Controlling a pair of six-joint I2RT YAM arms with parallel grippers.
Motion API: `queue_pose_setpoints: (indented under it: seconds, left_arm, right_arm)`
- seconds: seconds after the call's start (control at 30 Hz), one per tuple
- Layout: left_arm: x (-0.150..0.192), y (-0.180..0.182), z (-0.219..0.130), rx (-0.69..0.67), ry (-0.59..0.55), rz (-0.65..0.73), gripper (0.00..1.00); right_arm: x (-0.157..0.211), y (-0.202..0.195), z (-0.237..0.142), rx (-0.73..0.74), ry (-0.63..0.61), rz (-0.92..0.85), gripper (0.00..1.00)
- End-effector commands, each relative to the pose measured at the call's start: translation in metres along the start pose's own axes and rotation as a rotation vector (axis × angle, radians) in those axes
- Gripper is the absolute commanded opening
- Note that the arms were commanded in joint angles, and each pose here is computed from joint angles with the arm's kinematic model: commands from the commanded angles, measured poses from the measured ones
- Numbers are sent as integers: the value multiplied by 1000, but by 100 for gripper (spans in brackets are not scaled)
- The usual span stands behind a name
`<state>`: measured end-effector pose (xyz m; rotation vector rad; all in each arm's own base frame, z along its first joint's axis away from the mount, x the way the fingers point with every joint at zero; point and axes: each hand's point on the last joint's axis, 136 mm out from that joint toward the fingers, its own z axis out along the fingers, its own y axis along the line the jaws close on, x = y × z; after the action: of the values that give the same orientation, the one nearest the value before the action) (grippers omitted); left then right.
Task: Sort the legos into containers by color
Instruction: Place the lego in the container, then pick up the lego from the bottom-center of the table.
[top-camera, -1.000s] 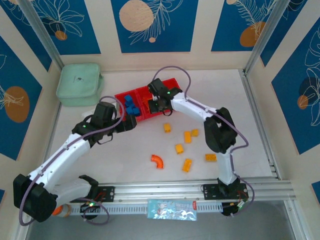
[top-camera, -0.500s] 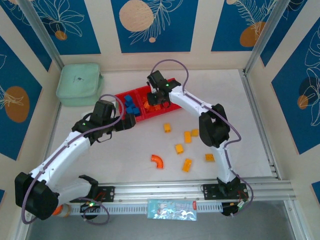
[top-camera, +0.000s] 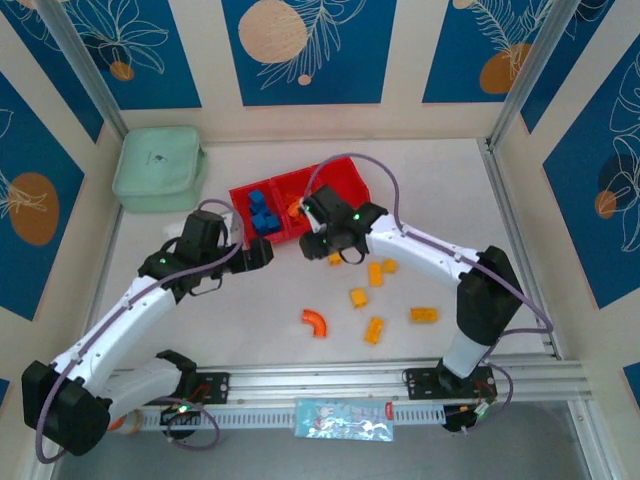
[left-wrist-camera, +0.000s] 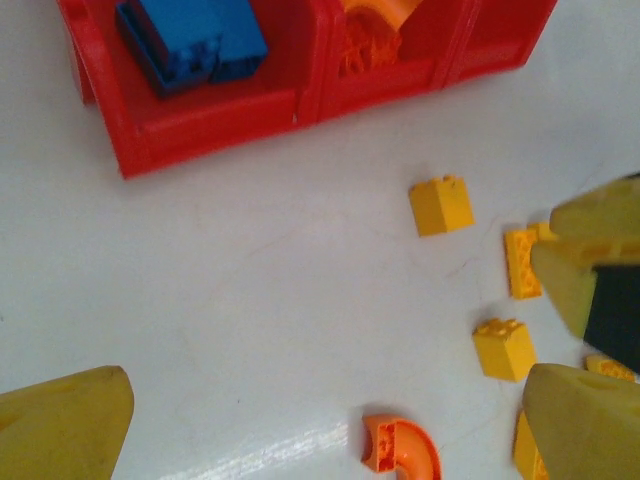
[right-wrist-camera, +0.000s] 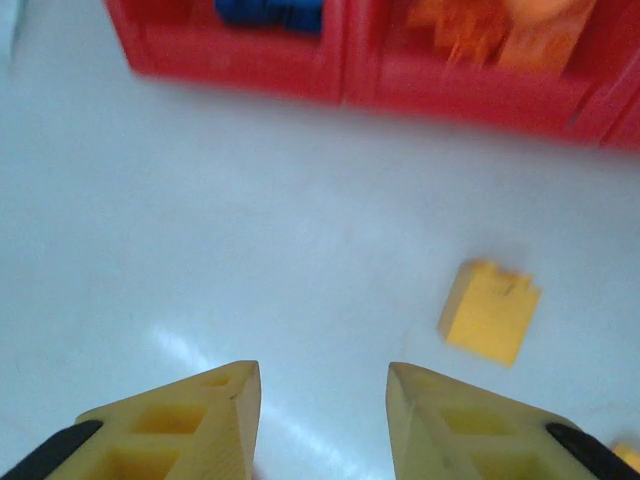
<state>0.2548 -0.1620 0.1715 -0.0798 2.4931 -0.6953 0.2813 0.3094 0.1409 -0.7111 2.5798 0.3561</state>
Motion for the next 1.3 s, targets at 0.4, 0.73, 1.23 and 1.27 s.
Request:
queue_pose_setpoints:
  seconds: [0.4, 0.73, 1.23, 1.27]
  left_arm:
    - [52, 13, 13, 24, 9, -135, 99]
    - [57, 19, 12, 4, 14, -148, 99]
    - [57, 19, 16, 2, 22, -150, 99]
    - [57, 19, 16, 0, 22, -150, 99]
  right_arm:
    - [120, 46, 35, 9, 224, -111, 49]
    - [130, 35, 51, 83, 254, -141, 52]
    - [151, 27, 60, 75, 297, -125, 32]
    - [153, 27, 61, 72, 303, -124, 31]
